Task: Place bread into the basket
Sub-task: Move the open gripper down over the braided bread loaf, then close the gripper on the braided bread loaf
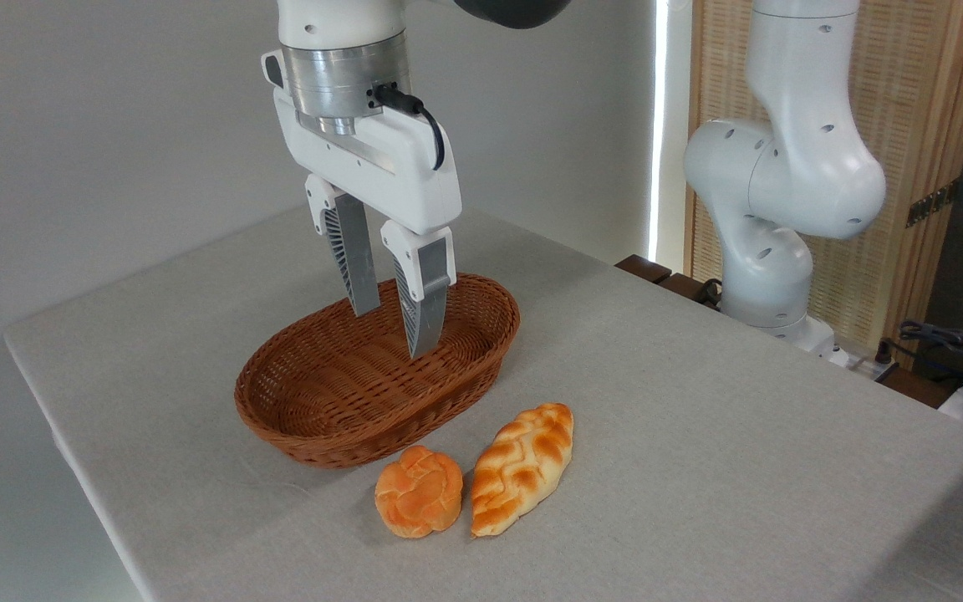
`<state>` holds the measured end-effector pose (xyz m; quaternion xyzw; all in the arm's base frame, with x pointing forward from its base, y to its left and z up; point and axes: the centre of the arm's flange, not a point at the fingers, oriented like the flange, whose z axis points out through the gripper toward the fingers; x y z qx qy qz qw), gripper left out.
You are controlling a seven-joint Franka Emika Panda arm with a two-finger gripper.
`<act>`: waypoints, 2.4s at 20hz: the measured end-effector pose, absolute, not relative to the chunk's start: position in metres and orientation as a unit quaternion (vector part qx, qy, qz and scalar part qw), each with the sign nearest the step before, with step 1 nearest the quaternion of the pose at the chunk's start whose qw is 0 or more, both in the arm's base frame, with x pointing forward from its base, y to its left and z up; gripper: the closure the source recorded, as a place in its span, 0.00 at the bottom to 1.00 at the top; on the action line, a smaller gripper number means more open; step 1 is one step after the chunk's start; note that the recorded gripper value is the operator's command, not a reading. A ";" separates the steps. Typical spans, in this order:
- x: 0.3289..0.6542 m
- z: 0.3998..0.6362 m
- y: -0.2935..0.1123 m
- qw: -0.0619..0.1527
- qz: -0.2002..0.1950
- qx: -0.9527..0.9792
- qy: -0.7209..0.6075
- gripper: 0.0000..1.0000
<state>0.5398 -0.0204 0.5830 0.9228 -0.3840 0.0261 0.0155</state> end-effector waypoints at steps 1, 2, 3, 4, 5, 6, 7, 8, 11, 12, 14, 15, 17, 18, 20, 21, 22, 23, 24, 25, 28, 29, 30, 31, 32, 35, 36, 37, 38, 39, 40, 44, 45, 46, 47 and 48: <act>0.540 0.583 -0.020 0.016 0.026 0.923 -0.384 0.00; 0.540 0.583 -0.020 0.016 0.026 0.923 -0.384 0.00; 0.540 0.583 -0.020 0.016 0.025 0.923 -0.384 0.00; 0.540 0.583 -0.019 0.016 0.025 0.923 -0.383 0.00; 0.539 0.582 -0.018 0.017 0.023 0.924 -0.382 0.00; 0.539 0.582 -0.017 0.018 0.021 0.924 -0.381 0.00; 0.538 0.581 -0.016 0.019 0.017 0.924 -0.381 0.00; 0.537 0.581 -0.016 0.020 0.015 0.924 -0.381 0.00; 0.537 0.580 -0.015 0.022 0.011 0.924 -0.381 0.00; 0.537 0.578 -0.015 0.023 0.008 0.924 -0.381 0.00; 0.537 0.576 -0.015 0.025 0.003 0.923 -0.383 0.00; 0.538 0.574 -0.015 0.025 0.002 0.922 -0.386 0.00; 0.539 0.570 -0.015 0.026 -0.001 0.919 -0.392 0.00; 0.540 0.569 -0.014 0.027 -0.002 0.918 -0.395 0.00; 0.539 0.564 -0.012 0.029 -0.007 0.917 -0.399 0.00; 0.538 0.560 -0.010 0.031 -0.010 0.916 -0.401 0.00; 0.537 0.554 -0.009 0.033 -0.016 0.915 -0.401 0.00; 0.535 0.547 -0.009 0.036 -0.023 0.915 -0.401 0.00; 0.533 0.539 -0.008 0.039 -0.030 0.915 -0.400 0.00; 0.532 0.530 -0.007 0.041 -0.035 0.915 -0.399 0.00; 0.529 0.491 0.001 0.041 -0.034 0.918 -0.394 0.00; 0.527 0.474 0.004 0.040 -0.032 0.917 -0.395 0.00; 0.524 0.460 0.007 0.039 -0.034 0.916 -0.397 0.00; 0.521 0.446 0.013 0.035 -0.038 0.915 -0.399 0.00; 0.517 0.435 0.021 0.033 -0.043 0.914 -0.402 0.00; 0.512 0.424 0.036 0.035 -0.049 0.911 -0.408 0.00; 0.511 0.423 0.041 0.035 -0.050 0.910 -0.411 0.00; 0.510 0.423 0.044 0.033 -0.051 0.908 -0.414 0.00; 0.510 0.422 0.047 0.030 -0.054 0.907 -0.417 0.00; 0.509 0.421 0.047 0.028 -0.056 0.906 -0.418 0.00; 0.509 0.421 0.048 0.026 -0.058 0.905 -0.421 0.00; 0.507 0.418 0.050 0.018 -0.067 0.890 -0.450 0.51; 0.507 0.417 0.051 0.019 -0.068 0.888 -0.454 0.61; 0.506 0.417 0.052 0.020 -0.068 0.886 -0.457 0.67; 0.506 0.416 0.054 0.020 -0.068 0.885 -0.460 0.67; 0.506 0.416 0.055 0.021 -0.068 0.884 -0.462 0.66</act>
